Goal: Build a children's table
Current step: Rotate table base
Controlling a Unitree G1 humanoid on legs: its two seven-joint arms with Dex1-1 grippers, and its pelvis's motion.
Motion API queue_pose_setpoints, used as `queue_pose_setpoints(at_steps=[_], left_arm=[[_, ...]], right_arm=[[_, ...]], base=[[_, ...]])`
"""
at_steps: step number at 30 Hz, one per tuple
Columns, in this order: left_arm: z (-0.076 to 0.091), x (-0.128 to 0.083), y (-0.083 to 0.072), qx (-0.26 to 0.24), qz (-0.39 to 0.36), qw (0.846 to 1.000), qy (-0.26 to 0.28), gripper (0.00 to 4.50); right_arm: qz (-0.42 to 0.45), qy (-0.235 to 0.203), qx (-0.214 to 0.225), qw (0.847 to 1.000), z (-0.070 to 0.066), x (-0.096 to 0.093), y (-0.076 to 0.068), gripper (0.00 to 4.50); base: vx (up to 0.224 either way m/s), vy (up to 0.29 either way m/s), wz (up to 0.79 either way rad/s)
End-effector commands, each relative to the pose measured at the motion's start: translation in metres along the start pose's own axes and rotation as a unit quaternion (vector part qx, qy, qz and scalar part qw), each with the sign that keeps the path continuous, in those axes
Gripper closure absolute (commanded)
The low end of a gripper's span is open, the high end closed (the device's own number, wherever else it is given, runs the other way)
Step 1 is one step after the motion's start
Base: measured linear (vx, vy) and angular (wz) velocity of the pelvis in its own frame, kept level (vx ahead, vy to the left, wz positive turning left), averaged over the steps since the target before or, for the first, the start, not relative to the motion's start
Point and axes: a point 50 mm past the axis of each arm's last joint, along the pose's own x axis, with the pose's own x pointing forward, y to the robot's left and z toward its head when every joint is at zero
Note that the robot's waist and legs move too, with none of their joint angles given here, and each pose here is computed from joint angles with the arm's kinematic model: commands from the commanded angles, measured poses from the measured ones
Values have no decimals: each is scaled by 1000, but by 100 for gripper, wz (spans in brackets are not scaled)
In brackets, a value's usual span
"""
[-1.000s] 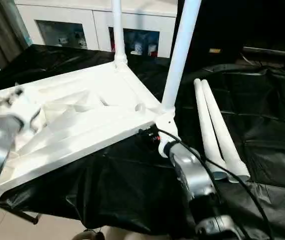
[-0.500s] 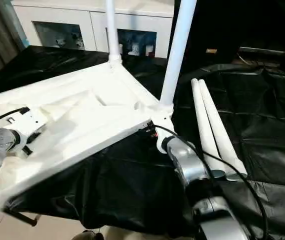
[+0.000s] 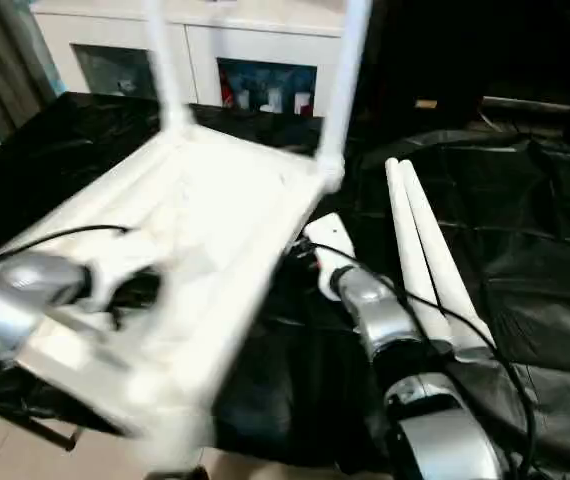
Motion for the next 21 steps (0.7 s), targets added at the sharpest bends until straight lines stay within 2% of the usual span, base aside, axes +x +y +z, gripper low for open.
queue_pose_setpoints(at_steps=[1, 4, 8, 10, 13, 15, 19, 21], left_arm=[[24, 17, -8, 21, -56, 997, -49, 328], [34, 28, -5, 29, -67, 996, -55, 328], [44, 39, 3, 44, -43, 996, -58, 328], [55, 47, 17, 37, 31, 997, -61, 328], [57, 48, 20, 34, 48, 996, -62, 328], [57, 46, 34, 40, 132, 990, -36, 328], [57, 39, 49, 38, 220, 974, -31, 328], [58, 38, 52, 33, 240, 969, -39, 328]], right_arm=[[22, -28, -11, 999, 14, 4, 7, 99], [14, -28, -14, 999, 13, 3, 1, 99], [3, -29, -21, 999, 13, 0, -6, 99], [-8, -33, -25, 999, 14, -4, -13, 99], [-11, -34, -26, 999, 14, -4, -15, 99], [-18, -37, -28, 999, 14, -7, -19, 99], [-32, -48, -31, 998, 16, -13, -24, 99], [-37, -53, -30, 997, 18, -14, -25, 99]], base=[[0, 0, 0], [0, 0, 0], [0, 0, 0], [0, 0, 0], [0, 0, 0], [0, 0, 0], [0, 0, 0], [0, 0, 0]])
